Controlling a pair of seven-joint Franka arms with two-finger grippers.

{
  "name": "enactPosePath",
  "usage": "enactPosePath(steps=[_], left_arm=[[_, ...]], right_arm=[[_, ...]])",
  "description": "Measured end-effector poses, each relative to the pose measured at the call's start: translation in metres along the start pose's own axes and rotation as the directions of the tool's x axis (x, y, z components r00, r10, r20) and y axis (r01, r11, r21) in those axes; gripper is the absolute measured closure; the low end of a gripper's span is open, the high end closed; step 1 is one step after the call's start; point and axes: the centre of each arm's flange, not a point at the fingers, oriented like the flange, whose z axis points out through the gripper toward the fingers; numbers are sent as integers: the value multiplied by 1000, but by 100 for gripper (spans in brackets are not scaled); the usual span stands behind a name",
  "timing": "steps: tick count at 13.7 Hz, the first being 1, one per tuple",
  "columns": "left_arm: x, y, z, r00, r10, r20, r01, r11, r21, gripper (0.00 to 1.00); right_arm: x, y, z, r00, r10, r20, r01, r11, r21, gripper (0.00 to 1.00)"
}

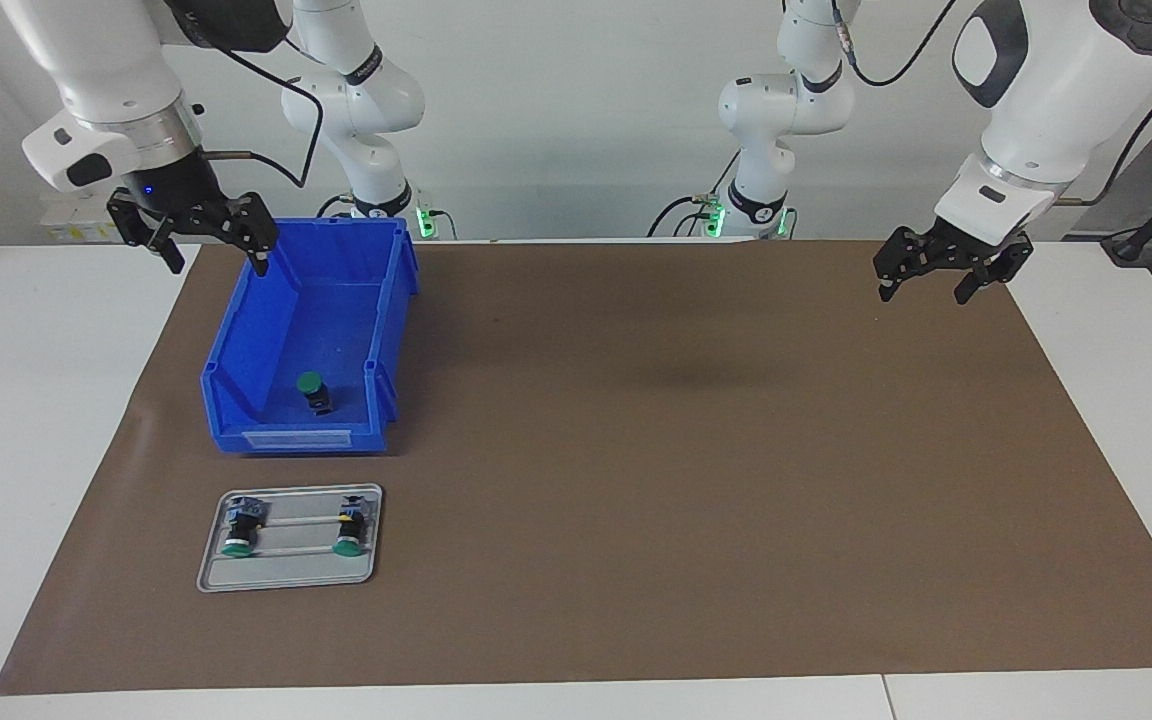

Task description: Place and press button with both arms

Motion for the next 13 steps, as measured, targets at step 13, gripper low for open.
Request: enactPosePath(steps=[13], left_arm=[[0, 0, 0, 1000, 0, 0, 0, 1000, 0, 0]], right_arm=[[-1, -1, 0, 1000, -6, 4, 6, 1000, 0, 0]])
